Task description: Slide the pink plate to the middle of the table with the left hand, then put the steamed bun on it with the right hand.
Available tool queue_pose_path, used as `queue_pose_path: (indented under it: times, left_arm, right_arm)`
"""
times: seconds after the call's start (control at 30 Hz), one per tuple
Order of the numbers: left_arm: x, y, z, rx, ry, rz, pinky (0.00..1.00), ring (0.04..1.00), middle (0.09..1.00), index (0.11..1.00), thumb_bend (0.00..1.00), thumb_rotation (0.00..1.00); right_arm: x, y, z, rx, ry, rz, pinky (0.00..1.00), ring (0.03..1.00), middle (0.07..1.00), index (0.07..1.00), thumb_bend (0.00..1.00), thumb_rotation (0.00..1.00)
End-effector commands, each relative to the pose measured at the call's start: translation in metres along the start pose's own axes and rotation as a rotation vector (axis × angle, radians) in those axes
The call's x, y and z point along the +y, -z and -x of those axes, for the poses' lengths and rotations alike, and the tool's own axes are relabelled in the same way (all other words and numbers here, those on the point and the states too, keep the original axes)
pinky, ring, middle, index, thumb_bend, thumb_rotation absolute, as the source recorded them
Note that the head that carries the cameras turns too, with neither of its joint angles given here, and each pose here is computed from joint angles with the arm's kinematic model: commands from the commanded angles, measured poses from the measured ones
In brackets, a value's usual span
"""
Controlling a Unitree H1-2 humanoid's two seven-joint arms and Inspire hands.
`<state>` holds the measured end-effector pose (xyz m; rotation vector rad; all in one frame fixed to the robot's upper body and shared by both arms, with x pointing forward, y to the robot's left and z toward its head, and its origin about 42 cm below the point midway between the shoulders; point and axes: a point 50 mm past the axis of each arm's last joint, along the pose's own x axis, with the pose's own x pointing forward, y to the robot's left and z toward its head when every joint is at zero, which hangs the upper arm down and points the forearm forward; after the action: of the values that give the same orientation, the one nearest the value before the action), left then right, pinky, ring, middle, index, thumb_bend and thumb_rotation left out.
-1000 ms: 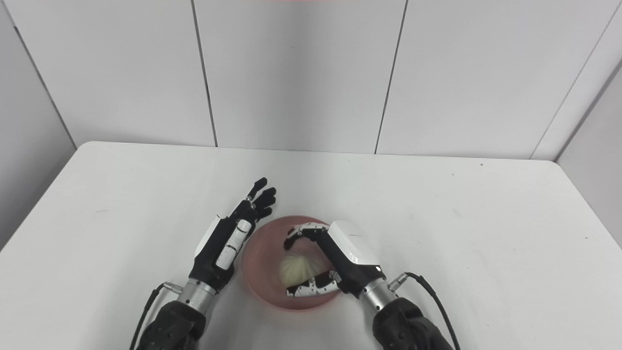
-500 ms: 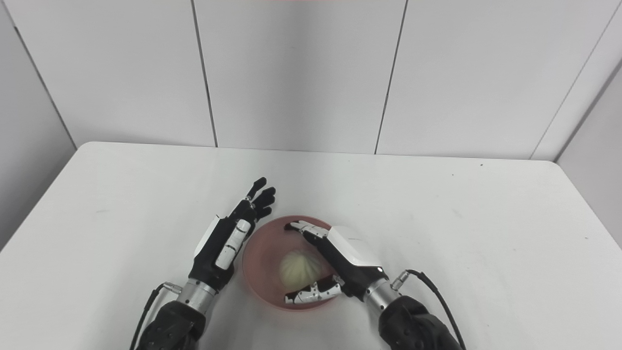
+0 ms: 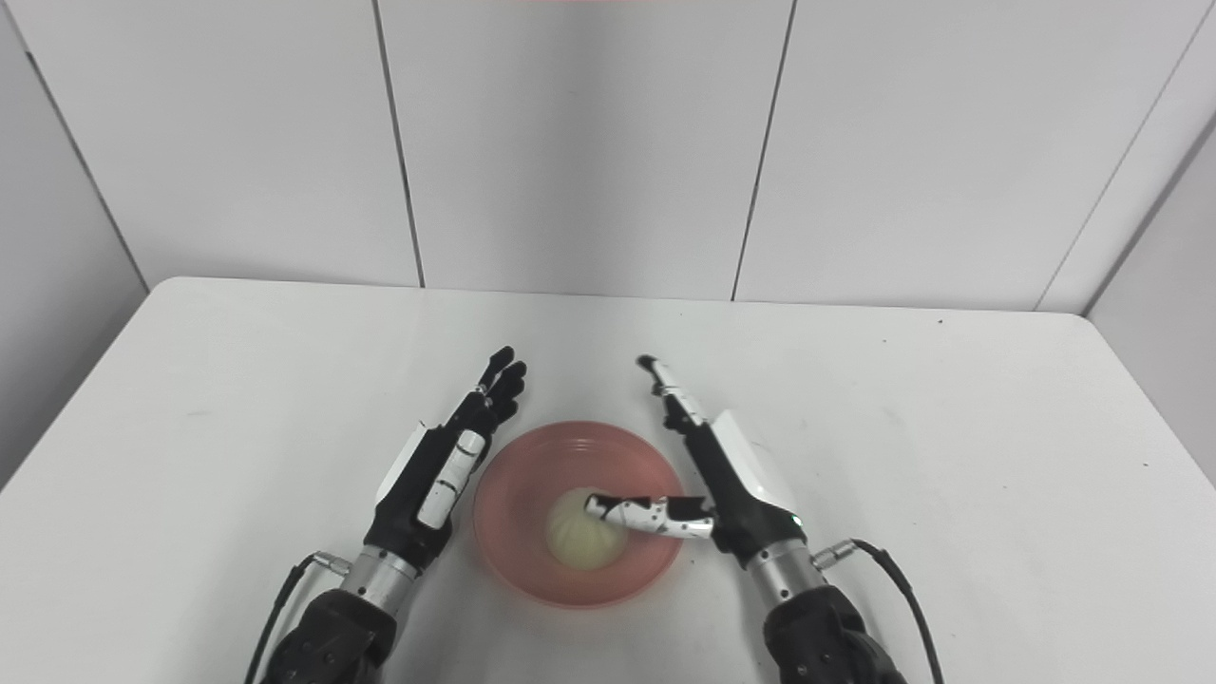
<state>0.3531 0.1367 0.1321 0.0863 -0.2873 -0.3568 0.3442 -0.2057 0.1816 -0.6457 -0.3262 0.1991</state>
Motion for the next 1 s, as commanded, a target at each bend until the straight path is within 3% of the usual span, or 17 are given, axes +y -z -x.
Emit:
queue_pose_path:
  times: [0.0,0.17,0.3,0.4,0.63,0.73,0.97]
  left_arm:
    - [0.003,0.0,0.004,-0.001,-0.019,-0.008,1.0,1.0,1.0,1.0,0.62,0.98]
    - [0.004,-0.001,0.005,-0.006,-0.036,0.0,1.0,1.0,1.0,1.0,0.63,0.98]
    - [0.005,-0.001,0.008,0.003,-0.053,-0.009,1.0,1.0,1.0,1.0,0.65,0.98]
    - [0.007,-0.001,0.01,0.01,-0.075,-0.018,1.0,1.0,1.0,1.0,0.67,1.0]
    - [0.009,-0.004,0.014,0.035,-0.122,-0.018,1.0,1.0,1.0,1.0,0.66,1.0]
    - [0.009,-0.004,0.015,0.049,-0.128,-0.009,1.0,1.0,1.0,1.0,0.66,1.0]
    - [0.007,-0.007,0.018,0.1,-0.156,0.018,1.0,1.0,1.0,1.0,0.66,1.0]
  right_arm:
    - [-0.009,-0.011,-0.007,-0.091,0.064,-0.026,0.78,0.896,0.975,0.987,0.55,0.6]
    - [-0.012,-0.004,-0.005,-0.087,0.08,-0.065,0.84,0.926,0.988,1.0,0.57,0.75]
    - [-0.012,-0.002,-0.002,-0.074,0.083,-0.096,0.85,0.931,0.99,1.0,0.57,0.77]
    - [-0.013,0.0,0.0,-0.057,0.089,-0.121,0.89,0.942,0.994,1.0,0.52,0.75]
    - [-0.01,0.006,0.007,0.029,0.106,-0.237,0.93,0.97,0.99,1.0,0.53,0.86]
    - [-0.008,0.009,0.009,0.055,0.103,-0.312,0.96,0.991,0.998,1.0,0.49,0.88]
    - [-0.002,0.018,0.009,0.094,0.117,-0.429,0.91,0.97,0.997,1.0,0.51,0.92]
